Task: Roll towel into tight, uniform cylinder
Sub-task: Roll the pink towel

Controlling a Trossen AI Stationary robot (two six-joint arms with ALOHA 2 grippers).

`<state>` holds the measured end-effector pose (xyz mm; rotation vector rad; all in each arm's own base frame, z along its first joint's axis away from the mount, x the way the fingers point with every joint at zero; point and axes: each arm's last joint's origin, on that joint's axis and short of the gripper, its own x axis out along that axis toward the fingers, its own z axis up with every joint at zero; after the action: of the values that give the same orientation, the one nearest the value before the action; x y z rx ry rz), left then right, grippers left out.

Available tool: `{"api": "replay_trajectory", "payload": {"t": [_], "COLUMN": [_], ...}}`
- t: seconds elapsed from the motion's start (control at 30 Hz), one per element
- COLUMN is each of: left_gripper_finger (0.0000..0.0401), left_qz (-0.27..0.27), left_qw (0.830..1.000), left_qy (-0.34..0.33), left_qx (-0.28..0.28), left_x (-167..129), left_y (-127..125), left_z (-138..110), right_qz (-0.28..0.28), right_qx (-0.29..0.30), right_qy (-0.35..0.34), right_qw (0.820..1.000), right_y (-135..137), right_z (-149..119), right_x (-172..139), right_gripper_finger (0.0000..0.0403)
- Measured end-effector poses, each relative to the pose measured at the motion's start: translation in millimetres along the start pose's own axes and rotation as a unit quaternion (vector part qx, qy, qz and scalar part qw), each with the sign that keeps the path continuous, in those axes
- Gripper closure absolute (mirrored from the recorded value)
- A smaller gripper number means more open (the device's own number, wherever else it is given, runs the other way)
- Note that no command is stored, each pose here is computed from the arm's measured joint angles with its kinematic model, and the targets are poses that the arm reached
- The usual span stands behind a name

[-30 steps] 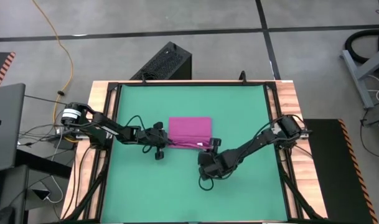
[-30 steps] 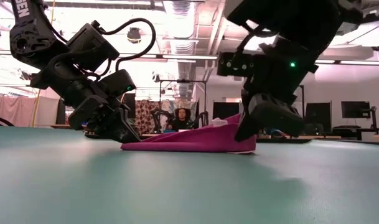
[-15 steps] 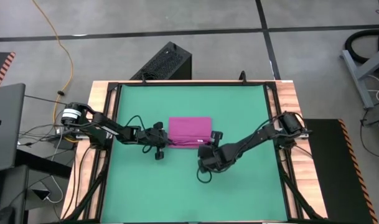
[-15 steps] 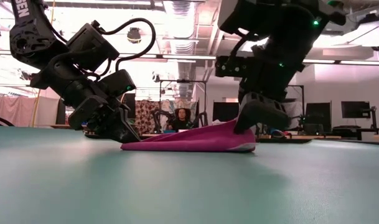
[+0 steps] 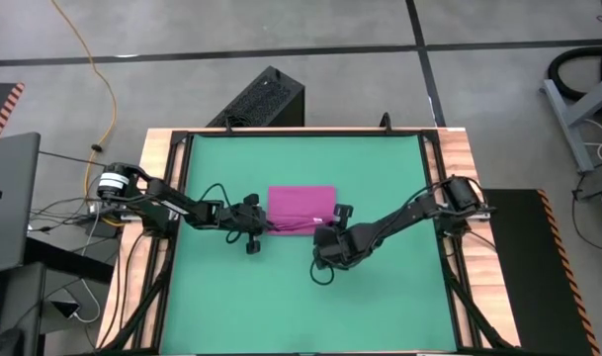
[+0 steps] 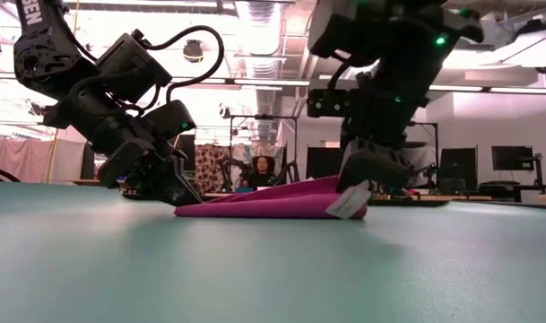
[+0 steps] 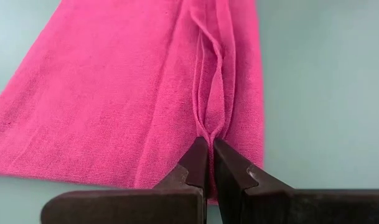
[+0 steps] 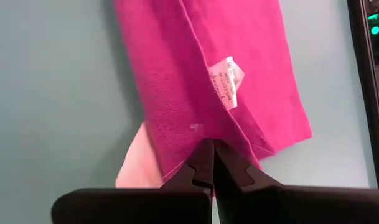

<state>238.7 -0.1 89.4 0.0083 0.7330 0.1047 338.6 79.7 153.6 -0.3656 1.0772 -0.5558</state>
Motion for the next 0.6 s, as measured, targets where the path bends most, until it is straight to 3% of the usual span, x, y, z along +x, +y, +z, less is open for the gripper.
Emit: {"api": "replay_trajectory", "payload": {"t": [0.4, 0.6], "left_gripper_finger": [0.0401, 0.0401], "left_qz": [-0.008, -0.012], "left_qw": [1.000, 0.999], "left_qy": [-0.009, -0.051], "left_qx": [-0.007, -0.006], "left_x": [-3.3, -19.8], "left_y": [-0.2, 0.8], "left_z": [2.9, 18.1], "right_qz": [0.059, 0.076], "right_qx": [0.023, 0.043], "right_qy": [0.024, 0.020], "right_qw": [0.998, 0.996], "right_y": [-3.7, 1.7], "right_z": [-4.0, -14.7], "right_x": [14.0, 20.9], "right_gripper_finger": [0.0383, 0.0383]}}
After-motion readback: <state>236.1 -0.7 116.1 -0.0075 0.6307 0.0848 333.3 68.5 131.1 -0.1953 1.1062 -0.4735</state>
